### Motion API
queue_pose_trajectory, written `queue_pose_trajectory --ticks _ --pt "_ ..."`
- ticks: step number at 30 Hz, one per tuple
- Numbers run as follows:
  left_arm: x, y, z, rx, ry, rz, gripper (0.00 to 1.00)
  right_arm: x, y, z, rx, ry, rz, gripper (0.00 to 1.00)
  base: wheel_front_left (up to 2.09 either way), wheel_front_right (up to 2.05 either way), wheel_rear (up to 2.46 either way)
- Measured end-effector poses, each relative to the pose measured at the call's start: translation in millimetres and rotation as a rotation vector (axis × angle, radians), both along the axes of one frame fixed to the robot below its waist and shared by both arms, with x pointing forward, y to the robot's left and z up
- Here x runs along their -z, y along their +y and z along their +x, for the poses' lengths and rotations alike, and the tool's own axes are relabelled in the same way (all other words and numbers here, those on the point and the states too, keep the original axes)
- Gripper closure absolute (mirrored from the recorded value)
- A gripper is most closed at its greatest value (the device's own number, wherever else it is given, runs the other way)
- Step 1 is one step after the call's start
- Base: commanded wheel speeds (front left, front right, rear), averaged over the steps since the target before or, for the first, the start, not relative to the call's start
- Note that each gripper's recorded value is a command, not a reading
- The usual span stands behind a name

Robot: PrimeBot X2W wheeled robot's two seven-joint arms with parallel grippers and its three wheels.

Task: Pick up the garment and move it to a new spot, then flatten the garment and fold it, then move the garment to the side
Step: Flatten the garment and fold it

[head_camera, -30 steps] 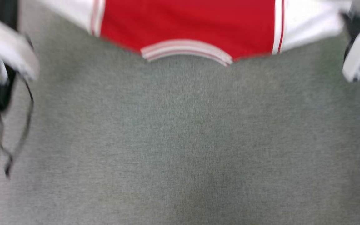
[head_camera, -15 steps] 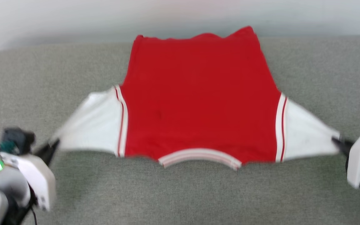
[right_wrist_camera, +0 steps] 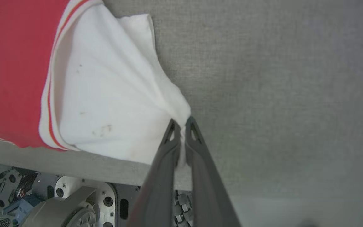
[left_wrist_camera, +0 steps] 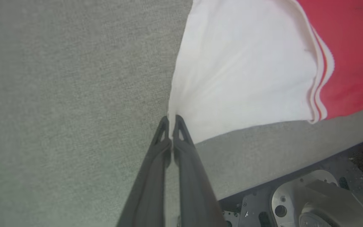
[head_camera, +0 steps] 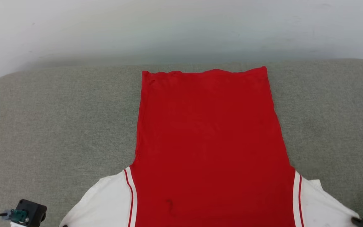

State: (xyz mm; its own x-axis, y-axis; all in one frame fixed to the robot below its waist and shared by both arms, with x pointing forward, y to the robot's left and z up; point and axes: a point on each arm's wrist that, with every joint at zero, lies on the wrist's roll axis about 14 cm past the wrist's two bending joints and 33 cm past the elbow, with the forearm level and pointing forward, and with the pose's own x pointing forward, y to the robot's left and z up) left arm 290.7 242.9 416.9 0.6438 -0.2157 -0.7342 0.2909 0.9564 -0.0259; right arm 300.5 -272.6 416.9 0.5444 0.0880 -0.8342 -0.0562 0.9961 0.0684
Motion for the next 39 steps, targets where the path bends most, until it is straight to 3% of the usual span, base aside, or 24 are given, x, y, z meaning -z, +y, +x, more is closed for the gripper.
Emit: queue_pose_trajectory --ticks 7,8,9,13,18,28,39 --pt "13 -13 -23 0.005 0.070 -0.050 1.00 16 3 -30 0.041 0.117 0.045 1.00 0.00 0.00 0.00" --pt "14 -17 -23 0.003 0.068 -0.067 1.00 17 2 -32 0.042 0.127 0.035 0.80 0.00 0.00 0.00" --pt "13 -22 -24 -0.002 0.066 -0.094 1.00 17 2 -31 0.028 0.124 0.020 0.00 0.00 0.00 0.00" --pt "5 -29 -20 -0.001 0.031 -0.136 1.00 14 13 -23 -0.009 0.104 0.034 0.00 0.00 0.00 0.00" --pt "-9 -54 -25 0.036 0.047 -0.247 1.00 -11 25 16 -0.063 0.012 0.039 0.00 0.00 0.00 0.00" --pt "-23 -77 -19 0.084 0.058 -0.316 1.00 -61 49 137 -0.170 -0.136 -0.003 0.00 0.00 0.00 0.00" --pt "-10 -75 -1 0.093 0.058 -0.261 1.00 -33 78 257 -0.181 0.038 -0.069 0.00 0.00 0.00 0.00"
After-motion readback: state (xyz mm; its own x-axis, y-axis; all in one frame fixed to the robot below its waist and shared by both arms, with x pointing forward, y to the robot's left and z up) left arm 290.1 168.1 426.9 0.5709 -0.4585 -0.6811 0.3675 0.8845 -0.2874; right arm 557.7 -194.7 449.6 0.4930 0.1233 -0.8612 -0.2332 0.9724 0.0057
